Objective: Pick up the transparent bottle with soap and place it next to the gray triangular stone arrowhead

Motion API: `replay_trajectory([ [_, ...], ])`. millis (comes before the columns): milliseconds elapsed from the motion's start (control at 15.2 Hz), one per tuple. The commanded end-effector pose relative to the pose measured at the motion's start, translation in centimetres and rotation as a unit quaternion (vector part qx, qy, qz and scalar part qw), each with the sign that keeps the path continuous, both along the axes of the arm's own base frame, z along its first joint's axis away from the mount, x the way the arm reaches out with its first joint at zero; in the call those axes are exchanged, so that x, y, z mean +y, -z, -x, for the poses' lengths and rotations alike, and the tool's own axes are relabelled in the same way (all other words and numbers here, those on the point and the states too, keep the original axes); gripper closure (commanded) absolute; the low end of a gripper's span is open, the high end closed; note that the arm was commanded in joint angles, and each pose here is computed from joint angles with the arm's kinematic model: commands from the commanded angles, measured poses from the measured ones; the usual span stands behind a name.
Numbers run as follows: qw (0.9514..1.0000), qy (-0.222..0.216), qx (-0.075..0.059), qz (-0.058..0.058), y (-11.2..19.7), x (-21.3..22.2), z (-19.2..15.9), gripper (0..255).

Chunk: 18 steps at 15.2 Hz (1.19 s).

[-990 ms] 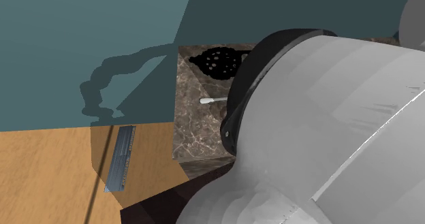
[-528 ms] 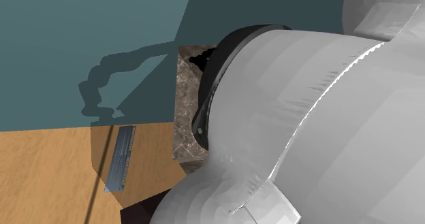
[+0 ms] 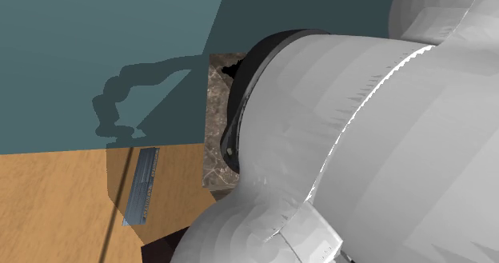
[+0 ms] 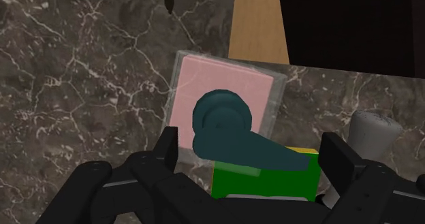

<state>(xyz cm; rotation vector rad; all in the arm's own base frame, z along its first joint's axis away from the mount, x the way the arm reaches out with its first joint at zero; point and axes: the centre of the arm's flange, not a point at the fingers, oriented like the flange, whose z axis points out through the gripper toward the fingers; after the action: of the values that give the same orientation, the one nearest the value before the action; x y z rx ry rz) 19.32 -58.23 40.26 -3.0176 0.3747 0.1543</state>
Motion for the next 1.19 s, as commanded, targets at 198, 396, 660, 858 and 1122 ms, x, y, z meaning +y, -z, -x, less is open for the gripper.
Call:
replay_trajectory([
  [198, 1.0, 0.0, 0.0, 0.0, 0.2, 0.0, 0.0, 0],
  [396, 1.0, 0.0, 0.0, 0.0, 0.2, 0.0, 0.0, 255],
  [660, 1.0, 0.0, 0.0, 0.0, 0.2, 0.0, 0.0, 255],
  [858, 1.0, 0.0, 0.0, 0.0, 0.2, 0.0, 0.0, 255],
  [1122, 1.0, 0.0, 0.0, 0.0, -0.9, 0.0, 0.0, 255],
])
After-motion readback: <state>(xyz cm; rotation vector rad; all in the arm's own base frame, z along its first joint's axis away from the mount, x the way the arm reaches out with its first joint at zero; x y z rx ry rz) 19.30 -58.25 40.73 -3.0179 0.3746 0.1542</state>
